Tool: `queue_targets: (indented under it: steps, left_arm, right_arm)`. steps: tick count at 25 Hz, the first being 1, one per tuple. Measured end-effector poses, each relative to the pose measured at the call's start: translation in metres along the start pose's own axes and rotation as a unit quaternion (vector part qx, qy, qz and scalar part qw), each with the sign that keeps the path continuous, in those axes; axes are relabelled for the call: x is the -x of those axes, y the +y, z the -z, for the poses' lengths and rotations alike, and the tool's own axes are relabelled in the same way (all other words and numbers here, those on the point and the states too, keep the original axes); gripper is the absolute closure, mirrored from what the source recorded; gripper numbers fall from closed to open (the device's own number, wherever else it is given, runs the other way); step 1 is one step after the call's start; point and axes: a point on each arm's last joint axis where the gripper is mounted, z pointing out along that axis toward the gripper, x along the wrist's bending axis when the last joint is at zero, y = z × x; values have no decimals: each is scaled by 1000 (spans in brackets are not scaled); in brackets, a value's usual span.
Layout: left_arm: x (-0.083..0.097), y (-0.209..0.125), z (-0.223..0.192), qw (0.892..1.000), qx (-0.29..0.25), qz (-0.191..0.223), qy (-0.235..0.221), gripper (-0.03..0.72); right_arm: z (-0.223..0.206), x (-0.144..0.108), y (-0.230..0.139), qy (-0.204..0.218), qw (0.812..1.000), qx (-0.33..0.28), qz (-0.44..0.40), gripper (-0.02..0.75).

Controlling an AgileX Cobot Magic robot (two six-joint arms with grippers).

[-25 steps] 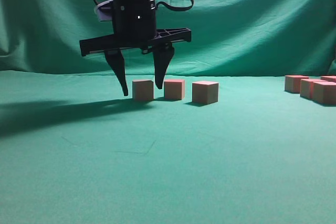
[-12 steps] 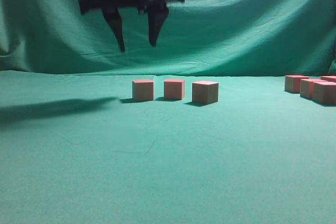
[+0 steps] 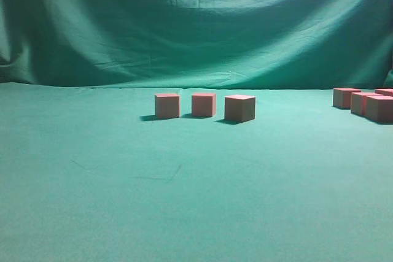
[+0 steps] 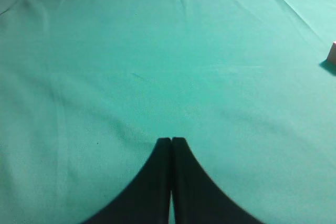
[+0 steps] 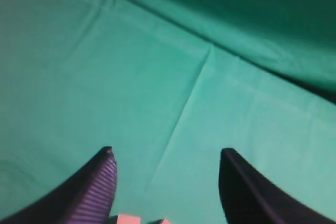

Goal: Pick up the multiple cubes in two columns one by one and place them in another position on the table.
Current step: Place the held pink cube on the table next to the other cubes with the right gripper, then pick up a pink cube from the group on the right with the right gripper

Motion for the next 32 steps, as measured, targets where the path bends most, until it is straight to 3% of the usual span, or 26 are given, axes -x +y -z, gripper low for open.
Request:
queue_targets:
  steps: [5, 11, 17, 23, 32]
  left_arm:
    - [0, 0, 0, 1000, 0, 0, 0, 688]
    - [0, 0, 0, 1000, 0, 0, 0, 688]
    - [0, 0, 0, 1000, 0, 0, 0, 688]
    - [0, 0, 0, 1000, 0, 0, 0, 688]
    - [0, 0, 0, 1000, 0, 0, 0, 688]
  right_arm:
    - [102, 47, 11, 0, 997, 76, -34, 337]
    - [141, 105, -28, -49, 995, 40, -74, 337]
    - [126, 152, -99, -127, 981, -72, -129, 337]
    - [80, 192, -180, -188, 941, -208, -188, 337]
    - [16, 219, -250, -104, 921, -278, -251, 337]
